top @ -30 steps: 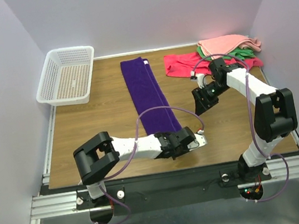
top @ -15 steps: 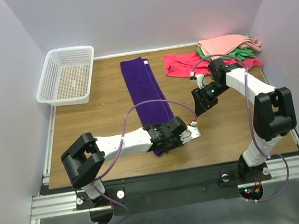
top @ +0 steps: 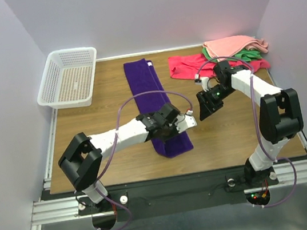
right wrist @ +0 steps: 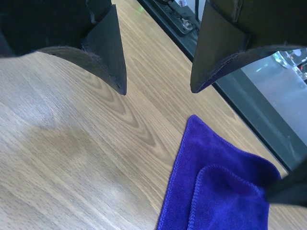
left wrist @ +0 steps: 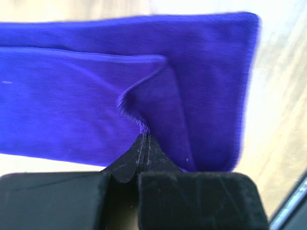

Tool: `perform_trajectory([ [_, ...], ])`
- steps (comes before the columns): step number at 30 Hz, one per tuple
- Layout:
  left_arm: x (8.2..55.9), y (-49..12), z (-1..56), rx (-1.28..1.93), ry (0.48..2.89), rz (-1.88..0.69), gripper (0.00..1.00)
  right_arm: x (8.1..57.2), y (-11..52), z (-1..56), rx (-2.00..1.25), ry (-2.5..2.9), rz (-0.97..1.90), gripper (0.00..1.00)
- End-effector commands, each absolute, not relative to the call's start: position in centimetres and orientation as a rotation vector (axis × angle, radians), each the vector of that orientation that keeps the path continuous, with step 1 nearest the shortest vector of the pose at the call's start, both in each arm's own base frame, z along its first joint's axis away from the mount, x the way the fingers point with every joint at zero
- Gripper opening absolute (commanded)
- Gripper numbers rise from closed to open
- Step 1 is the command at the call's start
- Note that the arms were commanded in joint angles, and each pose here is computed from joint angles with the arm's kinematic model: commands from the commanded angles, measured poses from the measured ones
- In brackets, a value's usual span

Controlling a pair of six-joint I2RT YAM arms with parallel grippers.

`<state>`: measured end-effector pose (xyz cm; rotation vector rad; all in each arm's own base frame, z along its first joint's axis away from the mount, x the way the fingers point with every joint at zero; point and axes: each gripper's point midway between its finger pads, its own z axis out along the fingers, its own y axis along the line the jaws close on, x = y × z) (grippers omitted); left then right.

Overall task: Roll the towels
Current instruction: Fold the towel

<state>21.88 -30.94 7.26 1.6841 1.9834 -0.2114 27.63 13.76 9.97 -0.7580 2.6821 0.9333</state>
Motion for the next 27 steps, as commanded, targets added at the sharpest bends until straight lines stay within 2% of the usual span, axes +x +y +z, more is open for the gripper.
perform_trajectory([
  [1, 24.1, -31.6, 9.9, 1.717, 1.872, -0.203, 0.0, 27.9, 14.0, 9.8, -0.763, 2.665, 0.97, 0.61],
  [4, 23.6, -31.8, 9.7, 1.779, 1.859, -0.245, 0.0, 27.9, 13.9, 9.8, -0.772, 2.664, 0.963, 0.61],
  [11, 17.5, -34.9, 8.8, 1.813, 1.893, -0.472, 0.0, 27.7, 13.8, 9.4, -0.777, 2.671, 0.966, 0.61],
  [17, 14.0, -35.9, 7.1, 1.872, 1.9, -0.534, 0.0, 27.5, 13.8, 9.5, -0.783, 2.669, 0.961, 0.6],
  [23, 14.3, -35.1, 3.6, 1.869, 1.995, -0.433, 0.24, 27.4, 13.7, 9.6, -0.782, 2.666, 0.959, 0.6],
  [24, 14.4, -35.0, 3.2, 1.869, 2.002, -0.421, 0.24, 27.4, 13.8, 9.5, -0.786, 2.666, 0.96, 0.6],
  [27, 14.9, -34.8, 2.5, 1.847, 2.025, -0.382, 0.32, 27.3, 13.8, 9.6, -0.786, 2.665, 0.959, 0.61],
])
